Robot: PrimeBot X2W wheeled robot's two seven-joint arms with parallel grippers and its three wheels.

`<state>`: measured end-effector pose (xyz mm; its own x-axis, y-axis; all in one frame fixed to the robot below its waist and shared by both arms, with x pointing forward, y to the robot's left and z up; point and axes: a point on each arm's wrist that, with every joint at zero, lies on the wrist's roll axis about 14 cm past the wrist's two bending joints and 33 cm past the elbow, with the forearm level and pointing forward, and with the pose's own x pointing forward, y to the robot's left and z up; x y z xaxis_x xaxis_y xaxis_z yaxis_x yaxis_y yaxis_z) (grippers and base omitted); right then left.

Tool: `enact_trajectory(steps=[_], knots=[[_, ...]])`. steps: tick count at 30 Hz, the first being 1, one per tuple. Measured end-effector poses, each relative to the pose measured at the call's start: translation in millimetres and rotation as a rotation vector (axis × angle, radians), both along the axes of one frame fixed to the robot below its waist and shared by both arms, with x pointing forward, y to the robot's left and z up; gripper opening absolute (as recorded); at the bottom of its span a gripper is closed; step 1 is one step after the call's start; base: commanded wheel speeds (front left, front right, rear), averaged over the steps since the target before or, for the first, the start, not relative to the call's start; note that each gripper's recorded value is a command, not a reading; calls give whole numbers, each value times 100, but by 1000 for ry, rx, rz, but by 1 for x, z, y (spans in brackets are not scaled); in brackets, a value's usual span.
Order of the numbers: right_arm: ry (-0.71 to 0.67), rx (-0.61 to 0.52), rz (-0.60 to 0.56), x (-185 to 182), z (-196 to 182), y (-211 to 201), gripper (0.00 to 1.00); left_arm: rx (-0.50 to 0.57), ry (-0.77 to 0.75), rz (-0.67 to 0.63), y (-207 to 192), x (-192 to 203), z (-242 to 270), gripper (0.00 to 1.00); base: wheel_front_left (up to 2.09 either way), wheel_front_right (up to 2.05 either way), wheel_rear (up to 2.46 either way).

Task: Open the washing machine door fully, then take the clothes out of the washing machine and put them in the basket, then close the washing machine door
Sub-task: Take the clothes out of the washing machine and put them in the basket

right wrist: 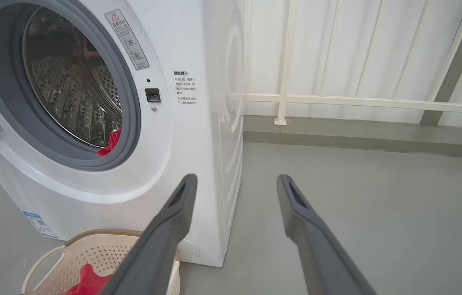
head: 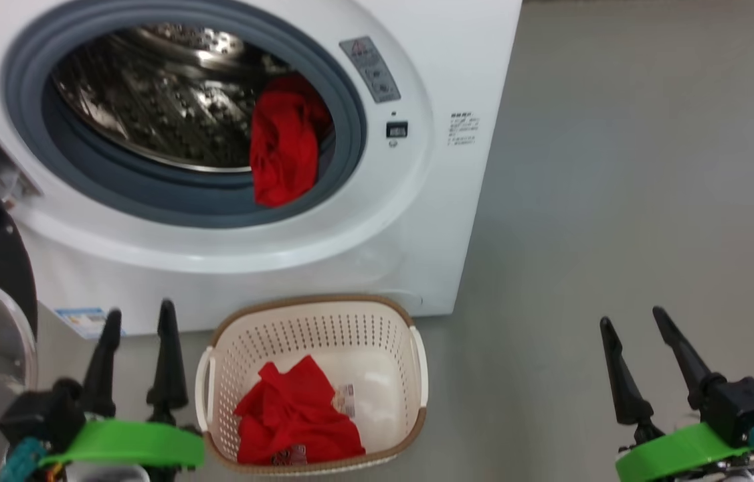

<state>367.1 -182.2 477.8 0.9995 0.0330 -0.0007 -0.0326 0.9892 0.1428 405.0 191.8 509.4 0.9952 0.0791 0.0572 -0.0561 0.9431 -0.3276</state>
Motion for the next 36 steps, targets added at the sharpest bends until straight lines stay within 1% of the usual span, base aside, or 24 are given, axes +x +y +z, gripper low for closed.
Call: enact_trajectory(steps=[11, 20, 23, 27, 30, 31, 32, 36], knots=[[21, -8, 16, 52, -17, 5, 100, 8, -41, -14, -2, 76, 2, 100, 0, 0, 0], [39, -10, 31, 89, -38, 9, 100, -13, -20, -16, 2, 136, -20, 100, 0, 0, 0], [61, -17, 37, 95, -50, 11, 100, -15, -14, -24, 1, 156, -27, 100, 0, 0, 0], [100, -36, 54, 99, -68, 14, 100, 29, 1, -47, 0, 179, -35, 100, 0, 0, 0], [131, -35, 60, 99, -80, 16, 100, 33, 18, -66, -6, 197, -41, 100, 0, 0, 0], [144, -35, 59, 98, -85, 16, 100, 49, 22, -73, -8, 203, -41, 100, 0, 0, 0], [158, -36, 58, 99, -91, 15, 100, 90, 27, -84, -9, 213, -42, 100, 0, 0, 0], [162, -41, 57, 103, -95, 14, 100, 85, 52, -93, -14, 232, -46, 100, 0, 0, 0]])
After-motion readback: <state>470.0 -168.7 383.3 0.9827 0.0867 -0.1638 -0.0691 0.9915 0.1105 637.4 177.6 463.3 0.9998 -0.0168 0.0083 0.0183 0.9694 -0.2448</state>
